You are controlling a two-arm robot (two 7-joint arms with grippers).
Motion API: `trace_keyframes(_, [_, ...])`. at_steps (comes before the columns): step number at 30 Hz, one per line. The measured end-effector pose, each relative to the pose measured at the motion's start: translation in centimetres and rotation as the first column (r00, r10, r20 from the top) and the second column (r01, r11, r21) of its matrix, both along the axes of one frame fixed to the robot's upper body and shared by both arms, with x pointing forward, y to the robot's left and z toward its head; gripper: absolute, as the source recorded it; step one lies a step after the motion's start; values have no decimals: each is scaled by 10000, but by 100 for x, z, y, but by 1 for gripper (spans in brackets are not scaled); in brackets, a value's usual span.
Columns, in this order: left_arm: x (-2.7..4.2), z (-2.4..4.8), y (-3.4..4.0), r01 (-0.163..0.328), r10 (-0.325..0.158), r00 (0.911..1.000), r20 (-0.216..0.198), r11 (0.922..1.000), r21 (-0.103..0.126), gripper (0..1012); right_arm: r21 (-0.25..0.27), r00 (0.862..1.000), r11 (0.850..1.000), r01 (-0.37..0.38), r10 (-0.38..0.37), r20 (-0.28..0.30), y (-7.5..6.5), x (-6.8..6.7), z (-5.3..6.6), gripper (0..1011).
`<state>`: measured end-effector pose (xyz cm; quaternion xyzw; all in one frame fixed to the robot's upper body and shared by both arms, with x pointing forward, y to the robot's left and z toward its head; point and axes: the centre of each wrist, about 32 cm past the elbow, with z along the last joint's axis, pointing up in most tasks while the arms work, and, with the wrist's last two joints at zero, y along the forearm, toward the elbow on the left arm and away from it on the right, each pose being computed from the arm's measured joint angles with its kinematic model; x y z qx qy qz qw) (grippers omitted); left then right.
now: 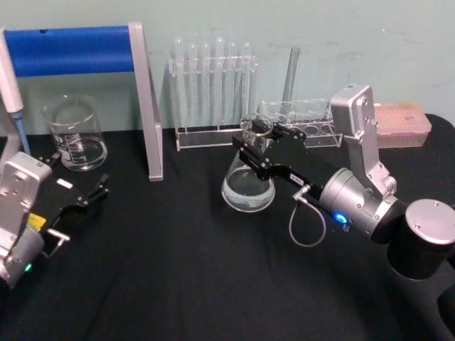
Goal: Grasp the erlenmeyer flask with one hand, shake it three times, then place it back.
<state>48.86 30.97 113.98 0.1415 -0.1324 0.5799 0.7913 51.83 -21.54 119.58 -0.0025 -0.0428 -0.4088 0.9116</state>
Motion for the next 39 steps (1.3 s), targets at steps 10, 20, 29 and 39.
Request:
trace_keyframes(10, [0, 0, 0, 0, 0, 10000, 0, 10000, 0, 1001, 23, 9999, 9999, 126, -126, 72, 12, -4, 96, 450])
trace_keyframes(20, [0, 0, 0, 1, -1, 10000, -1, 10000, 0, 1001, 64, 9998, 9998, 212, -212, -7, 16, 1, 97, 450])
trace_keyframes(29, [0, 0, 0, 0, 0, 10000, 0, 10000, 0, 1001, 100, 9997, 9997, 213, -212, -75, 19, 5, 79, 450])
trace_keyframes(39, [0, 0, 0, 0, 0, 10000, 0, 10000, 0, 1001, 132, 9998, 9998, 139, -137, -117, 35, -2, 56, 450])
